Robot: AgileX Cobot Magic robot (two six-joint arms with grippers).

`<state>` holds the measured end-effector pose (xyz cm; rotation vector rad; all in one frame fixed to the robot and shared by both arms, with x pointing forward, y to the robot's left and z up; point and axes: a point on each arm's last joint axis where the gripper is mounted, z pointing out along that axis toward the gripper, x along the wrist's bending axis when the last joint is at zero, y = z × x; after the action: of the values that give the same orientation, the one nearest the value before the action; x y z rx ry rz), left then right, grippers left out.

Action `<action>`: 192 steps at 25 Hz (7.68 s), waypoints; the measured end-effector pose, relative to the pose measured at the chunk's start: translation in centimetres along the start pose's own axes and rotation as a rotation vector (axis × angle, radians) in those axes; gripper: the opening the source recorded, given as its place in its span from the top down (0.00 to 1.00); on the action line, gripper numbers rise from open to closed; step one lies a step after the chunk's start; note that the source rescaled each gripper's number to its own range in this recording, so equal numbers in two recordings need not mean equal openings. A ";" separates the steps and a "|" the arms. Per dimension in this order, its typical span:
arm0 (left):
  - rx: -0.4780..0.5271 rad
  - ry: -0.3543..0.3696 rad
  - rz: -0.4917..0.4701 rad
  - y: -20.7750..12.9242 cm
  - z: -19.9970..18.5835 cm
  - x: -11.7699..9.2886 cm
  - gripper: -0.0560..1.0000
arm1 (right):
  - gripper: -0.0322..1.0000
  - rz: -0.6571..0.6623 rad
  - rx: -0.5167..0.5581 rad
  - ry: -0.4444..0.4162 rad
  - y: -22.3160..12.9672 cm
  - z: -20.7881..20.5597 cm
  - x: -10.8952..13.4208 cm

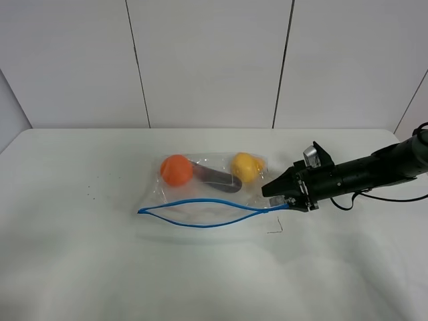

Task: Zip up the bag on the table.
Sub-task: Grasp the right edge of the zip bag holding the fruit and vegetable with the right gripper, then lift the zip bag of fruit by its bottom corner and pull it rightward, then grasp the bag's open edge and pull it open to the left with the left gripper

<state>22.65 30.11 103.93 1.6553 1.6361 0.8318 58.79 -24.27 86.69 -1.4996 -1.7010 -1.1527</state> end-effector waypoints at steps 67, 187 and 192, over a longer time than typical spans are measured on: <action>0.000 0.021 0.007 0.0 0.0 0.2 0.14 | 0.97 0.006 -0.018 0.048 0.5 -0.9 2.2; -0.296 -0.146 1.510 3.0 25.5 -36.2 0.60 | 0.97 0.070 -0.009 0.040 0.6 -1.6 3.4; -0.296 -0.147 1.510 3.0 25.5 -36.2 0.63 | 0.97 0.070 -0.009 0.040 0.6 -1.6 3.4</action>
<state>44.55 -6.52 91.87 2.4673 -0.1389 1.4221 58.52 -24.09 90.44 -1.5196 -1.6063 -1.1467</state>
